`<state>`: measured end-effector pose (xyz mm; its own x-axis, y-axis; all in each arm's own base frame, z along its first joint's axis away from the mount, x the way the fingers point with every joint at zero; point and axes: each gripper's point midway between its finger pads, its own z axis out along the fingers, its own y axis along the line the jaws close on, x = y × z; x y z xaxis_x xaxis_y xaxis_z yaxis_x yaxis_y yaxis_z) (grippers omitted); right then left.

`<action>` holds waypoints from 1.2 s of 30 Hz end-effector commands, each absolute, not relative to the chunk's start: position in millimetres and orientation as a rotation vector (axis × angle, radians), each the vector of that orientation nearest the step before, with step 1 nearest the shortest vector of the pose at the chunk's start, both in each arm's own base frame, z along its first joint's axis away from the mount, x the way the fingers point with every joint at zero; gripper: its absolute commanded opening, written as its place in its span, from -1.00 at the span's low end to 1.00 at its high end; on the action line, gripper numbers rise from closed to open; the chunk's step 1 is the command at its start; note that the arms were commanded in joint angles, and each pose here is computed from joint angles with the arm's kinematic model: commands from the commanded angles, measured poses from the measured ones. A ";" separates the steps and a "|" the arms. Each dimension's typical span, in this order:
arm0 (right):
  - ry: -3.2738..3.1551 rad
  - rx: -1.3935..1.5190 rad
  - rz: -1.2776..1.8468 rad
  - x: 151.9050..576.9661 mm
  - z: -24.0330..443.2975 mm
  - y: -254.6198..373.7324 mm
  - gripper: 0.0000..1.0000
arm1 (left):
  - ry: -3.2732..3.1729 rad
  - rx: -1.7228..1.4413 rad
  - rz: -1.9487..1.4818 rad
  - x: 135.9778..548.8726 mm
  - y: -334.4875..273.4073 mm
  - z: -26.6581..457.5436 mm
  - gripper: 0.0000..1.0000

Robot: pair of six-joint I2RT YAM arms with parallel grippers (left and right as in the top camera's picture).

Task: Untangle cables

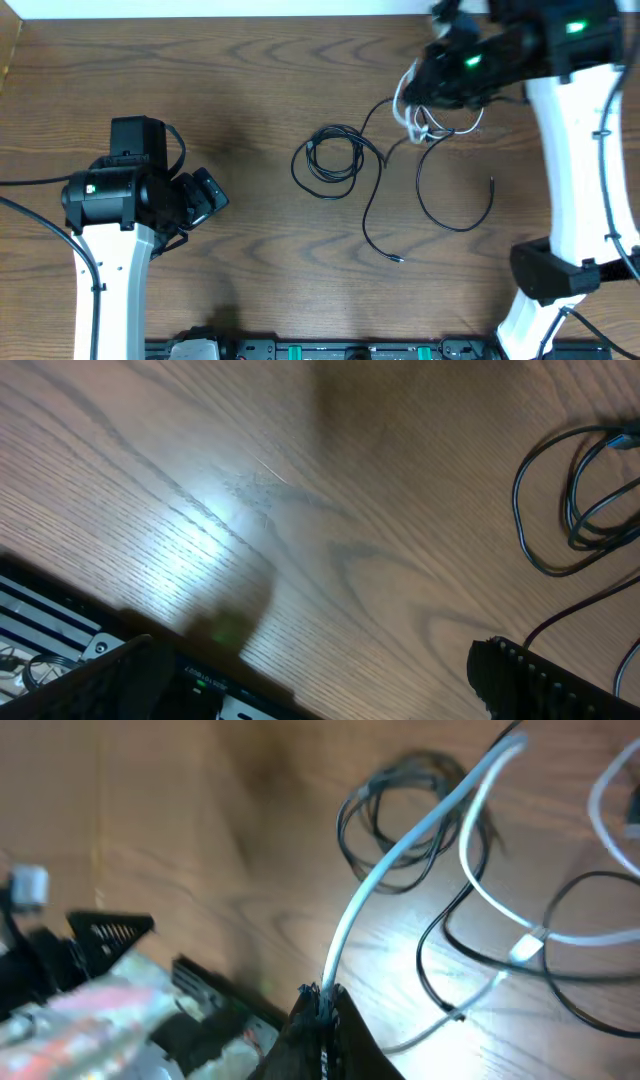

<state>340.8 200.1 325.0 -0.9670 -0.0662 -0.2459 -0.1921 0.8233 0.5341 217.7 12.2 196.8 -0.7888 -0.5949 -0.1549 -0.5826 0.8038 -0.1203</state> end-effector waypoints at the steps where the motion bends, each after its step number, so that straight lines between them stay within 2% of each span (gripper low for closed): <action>1: 2.772 -0.322 0.894 324.1 331.4 217.9 -0.97 | 2.803 -0.942 -0.094 217.0 13.3 196.5 0.99; 5: 2.754 -0.346 0.942 317.1 338.7 223.2 -0.97 | 2.803 -0.942 -0.094 217.0 13.3 196.5 0.99; 8: 2.778 -0.224 0.585 339.0 321.7 187.5 -0.97 | 2.803 -0.942 -0.094 217.0 13.3 196.5 0.99; 11: 2.734 0.074 0.134 364.3 313.8 130.7 -0.97 | 2.803 -0.942 -0.094 217.0 13.3 196.5 0.99; 14: 2.692 0.227 0.037 369.9 315.6 114.2 -0.97 | 2.803 -0.942 -0.094 217.0 13.3 196.5 0.99; 18: 2.759 0.131 0.254 359.6 313.5 143.2 -0.97 | 2.803 -0.942 -0.094 217.0 13.3 196.5 0.99; 24: 2.757 -0.343 0.581 338.3 320.9 188.8 -0.97 | 2.803 -0.942 -0.094 217.0 13.3 196.5 0.99; 28: 2.780 -0.259 0.667 334.1 323.7 195.9 -0.97 | 2.803 -0.942 -0.094 217.0 13.3 196.5 0.99; 34: 2.775 -0.265 1.158 304.3 350.9 239.2 -0.94 | 2.803 -0.942 -0.094 217.0 13.3 196.5 0.99; 36: 2.775 -0.241 1.270 297.6 358.8 246.7 -0.87 | 2.803 -0.942 -0.094 217.0 13.3 196.5 0.99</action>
<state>324.4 224.1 328.2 -0.9743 -0.0944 -0.2044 -0.1990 0.7861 0.5852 217.8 12.2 196.8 -0.7889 -0.5945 -0.1553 -0.5822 0.8040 -0.1205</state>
